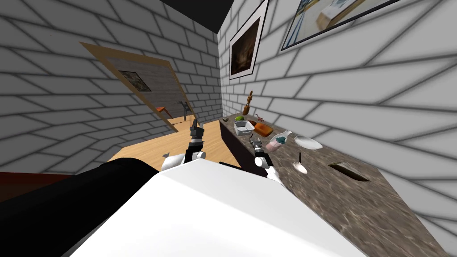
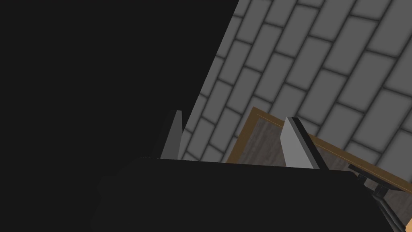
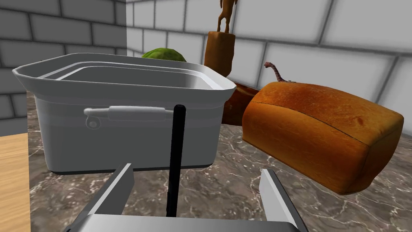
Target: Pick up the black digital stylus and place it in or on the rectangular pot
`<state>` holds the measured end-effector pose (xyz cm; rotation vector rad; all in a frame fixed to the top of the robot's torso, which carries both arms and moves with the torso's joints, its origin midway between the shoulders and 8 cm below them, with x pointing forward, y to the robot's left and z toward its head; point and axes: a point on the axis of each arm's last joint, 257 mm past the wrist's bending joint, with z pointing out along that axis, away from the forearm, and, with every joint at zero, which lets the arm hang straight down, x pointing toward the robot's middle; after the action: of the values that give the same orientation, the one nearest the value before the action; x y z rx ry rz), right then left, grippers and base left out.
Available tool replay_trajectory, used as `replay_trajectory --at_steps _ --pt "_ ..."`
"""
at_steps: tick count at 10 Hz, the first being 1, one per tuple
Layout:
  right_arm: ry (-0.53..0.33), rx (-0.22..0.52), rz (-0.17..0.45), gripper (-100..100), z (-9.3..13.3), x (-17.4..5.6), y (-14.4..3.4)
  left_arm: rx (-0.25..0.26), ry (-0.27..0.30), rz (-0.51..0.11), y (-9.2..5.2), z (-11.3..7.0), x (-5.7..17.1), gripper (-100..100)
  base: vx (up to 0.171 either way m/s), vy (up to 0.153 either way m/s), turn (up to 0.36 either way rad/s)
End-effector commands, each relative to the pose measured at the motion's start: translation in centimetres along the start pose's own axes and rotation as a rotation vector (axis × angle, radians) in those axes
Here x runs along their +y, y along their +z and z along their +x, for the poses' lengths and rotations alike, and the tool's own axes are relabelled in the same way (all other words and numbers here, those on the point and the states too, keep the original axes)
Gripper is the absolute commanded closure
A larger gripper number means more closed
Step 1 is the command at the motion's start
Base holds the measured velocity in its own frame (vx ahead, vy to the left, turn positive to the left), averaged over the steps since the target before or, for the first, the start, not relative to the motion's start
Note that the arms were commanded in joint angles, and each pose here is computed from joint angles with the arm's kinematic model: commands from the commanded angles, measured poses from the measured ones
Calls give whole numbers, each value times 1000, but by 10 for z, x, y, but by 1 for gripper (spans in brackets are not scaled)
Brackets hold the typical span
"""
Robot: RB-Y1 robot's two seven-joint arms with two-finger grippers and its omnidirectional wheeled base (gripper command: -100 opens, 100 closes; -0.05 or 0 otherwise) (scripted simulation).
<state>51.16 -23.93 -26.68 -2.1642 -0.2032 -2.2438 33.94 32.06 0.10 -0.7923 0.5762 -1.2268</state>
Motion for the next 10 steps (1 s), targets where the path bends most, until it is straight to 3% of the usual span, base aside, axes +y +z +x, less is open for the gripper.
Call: replay_trajectory --at_steps 1,3,4,5,8,9,10 --pt "54 -30 6 -100 -11 -1 4 0 0 0 0 0 0 0 -23 -34 187" --pt "54 -30 7 -100 -10 -1 4 0 0 0 0 0 0 0 -5 -14 74" --pt "58 -31 7 0 -11 -1 4 0 0 0 0 0 0 0 0 0 0" --pt "54 -37 -22 -100 -14 18 8 0 0 0 0 0 0 0 -40 6 275" --pt "50 -40 -82 -100 -17 56 14 0 0 0 0 0 0 0 -84 7 215" --pt "48 -45 -84 -100 -20 57 14 0 0 0 0 0 0 0 -60 7 103" --pt "48 -43 -113 -100 -19 76 17 0 0 0 0 0 0 0 -61 12 192"
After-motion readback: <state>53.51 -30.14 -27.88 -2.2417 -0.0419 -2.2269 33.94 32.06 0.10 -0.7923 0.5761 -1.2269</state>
